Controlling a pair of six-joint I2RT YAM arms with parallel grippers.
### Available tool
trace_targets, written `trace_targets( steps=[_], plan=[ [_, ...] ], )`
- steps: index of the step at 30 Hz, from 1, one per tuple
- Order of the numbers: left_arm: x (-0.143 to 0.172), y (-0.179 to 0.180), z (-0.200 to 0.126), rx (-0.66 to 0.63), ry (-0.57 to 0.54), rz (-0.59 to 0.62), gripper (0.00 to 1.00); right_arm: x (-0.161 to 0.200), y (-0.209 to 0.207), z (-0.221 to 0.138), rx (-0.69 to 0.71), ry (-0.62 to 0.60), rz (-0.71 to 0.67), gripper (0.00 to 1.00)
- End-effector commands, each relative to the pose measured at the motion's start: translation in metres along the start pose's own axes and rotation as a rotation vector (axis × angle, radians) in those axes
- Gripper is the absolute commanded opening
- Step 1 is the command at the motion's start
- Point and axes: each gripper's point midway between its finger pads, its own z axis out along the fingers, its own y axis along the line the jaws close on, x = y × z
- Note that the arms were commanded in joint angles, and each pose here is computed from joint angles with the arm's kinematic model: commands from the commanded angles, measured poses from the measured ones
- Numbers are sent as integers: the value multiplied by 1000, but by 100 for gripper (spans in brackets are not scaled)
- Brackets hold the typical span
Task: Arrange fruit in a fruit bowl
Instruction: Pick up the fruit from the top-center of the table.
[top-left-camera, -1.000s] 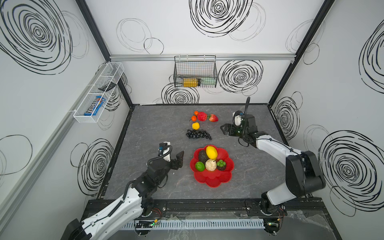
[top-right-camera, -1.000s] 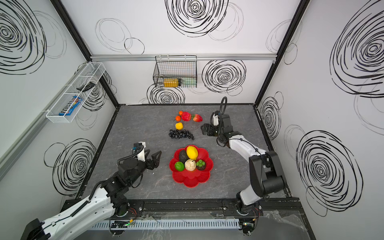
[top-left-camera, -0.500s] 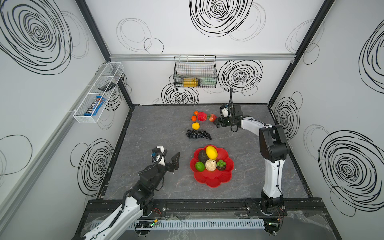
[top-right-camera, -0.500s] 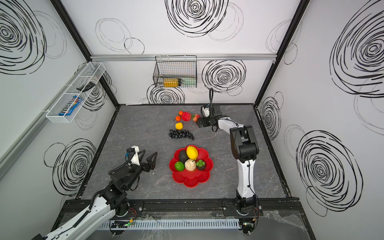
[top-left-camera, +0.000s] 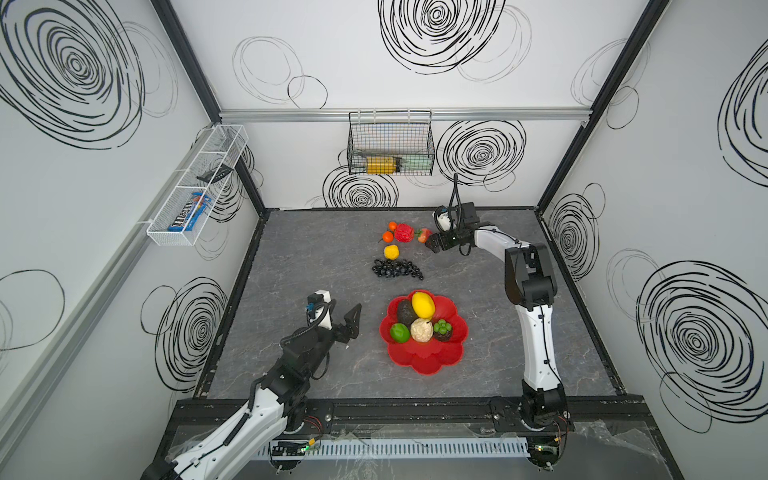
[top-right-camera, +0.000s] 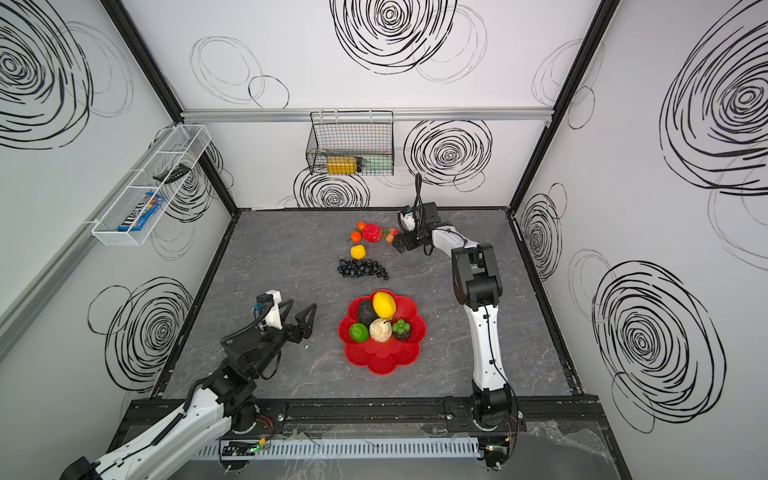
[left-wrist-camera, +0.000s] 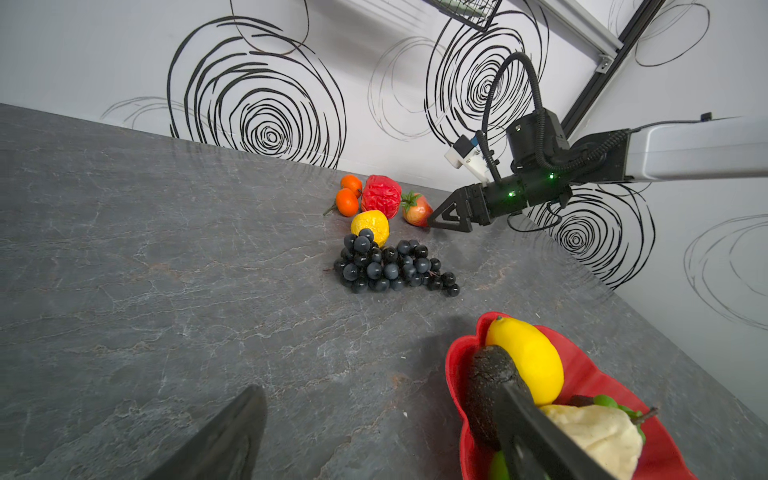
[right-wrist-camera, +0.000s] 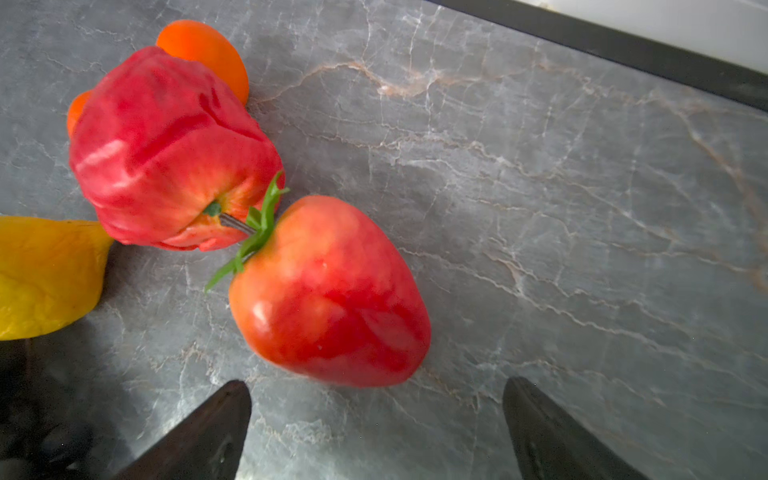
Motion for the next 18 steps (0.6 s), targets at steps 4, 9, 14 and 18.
trace_targets(
  steps=[4, 9, 14, 18],
  plan=[
    [-13, -2, 1, 12, -53, 3, 90, -15, 6, 1, -47, -39, -49, 99],
    [-13, -2, 1, 10, -53, 2, 90, -18, 4, 11, -46, -22, -42, 98],
    [-14, -2, 1, 10, -53, 0, 90, -21, 0, 19, -34, -6, -40, 96],
    [-14, -2, 0, 13, -53, 0, 90, -25, 0, 21, -36, -13, -40, 92]
  ],
)
